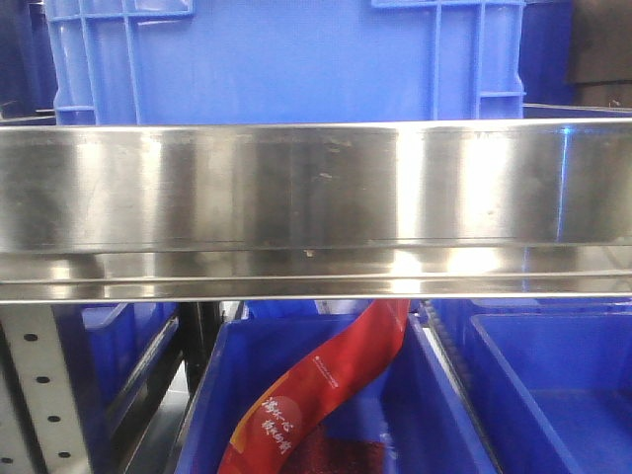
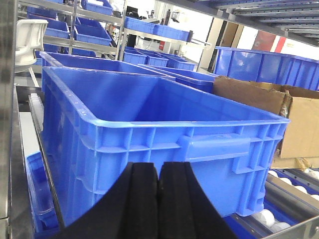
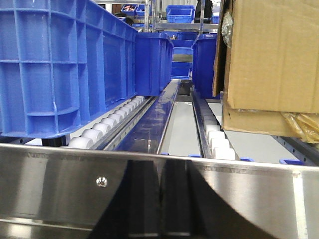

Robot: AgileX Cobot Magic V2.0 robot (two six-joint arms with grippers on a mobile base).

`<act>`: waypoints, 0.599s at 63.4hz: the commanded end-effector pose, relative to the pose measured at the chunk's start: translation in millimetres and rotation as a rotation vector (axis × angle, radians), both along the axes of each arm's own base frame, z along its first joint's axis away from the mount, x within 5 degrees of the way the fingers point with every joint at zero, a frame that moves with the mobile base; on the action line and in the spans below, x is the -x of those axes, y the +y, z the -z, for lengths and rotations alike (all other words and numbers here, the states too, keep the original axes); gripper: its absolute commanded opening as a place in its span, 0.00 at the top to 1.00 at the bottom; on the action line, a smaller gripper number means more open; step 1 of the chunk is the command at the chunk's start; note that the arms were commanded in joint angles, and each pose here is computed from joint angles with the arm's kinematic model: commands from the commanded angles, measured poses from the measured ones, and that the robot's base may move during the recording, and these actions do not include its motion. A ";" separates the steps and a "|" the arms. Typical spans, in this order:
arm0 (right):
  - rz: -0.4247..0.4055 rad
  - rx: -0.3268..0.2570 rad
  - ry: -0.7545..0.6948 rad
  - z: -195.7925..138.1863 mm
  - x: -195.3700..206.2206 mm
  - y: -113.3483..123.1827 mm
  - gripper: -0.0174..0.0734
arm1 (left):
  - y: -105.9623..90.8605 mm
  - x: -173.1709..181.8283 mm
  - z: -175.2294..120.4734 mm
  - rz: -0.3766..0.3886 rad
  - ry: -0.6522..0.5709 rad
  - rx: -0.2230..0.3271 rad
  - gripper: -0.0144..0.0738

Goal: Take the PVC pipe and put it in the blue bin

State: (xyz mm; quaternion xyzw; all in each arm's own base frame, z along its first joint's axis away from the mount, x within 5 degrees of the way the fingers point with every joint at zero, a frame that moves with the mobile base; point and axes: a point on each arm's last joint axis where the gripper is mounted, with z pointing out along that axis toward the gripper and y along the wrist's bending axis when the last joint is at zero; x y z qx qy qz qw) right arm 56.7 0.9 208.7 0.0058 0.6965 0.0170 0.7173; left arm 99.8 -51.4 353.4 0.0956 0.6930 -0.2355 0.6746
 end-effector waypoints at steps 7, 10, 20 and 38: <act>0.007 0.015 -0.028 -1.8 0.3 -0.4 0.99 | -0.4 1.6 -2.5 0.010 -0.021 0.018 0.96; 0.007 0.015 -0.028 -1.8 0.3 -0.4 0.99 | -0.4 1.6 -2.5 0.010 -0.021 0.018 0.96; 0.007 0.015 -0.028 -1.8 0.3 -0.4 0.99 | -0.4 1.6 -2.5 0.010 -0.021 0.018 0.96; 0.007 0.015 -0.028 -1.8 0.3 -0.4 0.99 | -0.3 1.6 -2.2 0.009 -0.021 0.010 0.96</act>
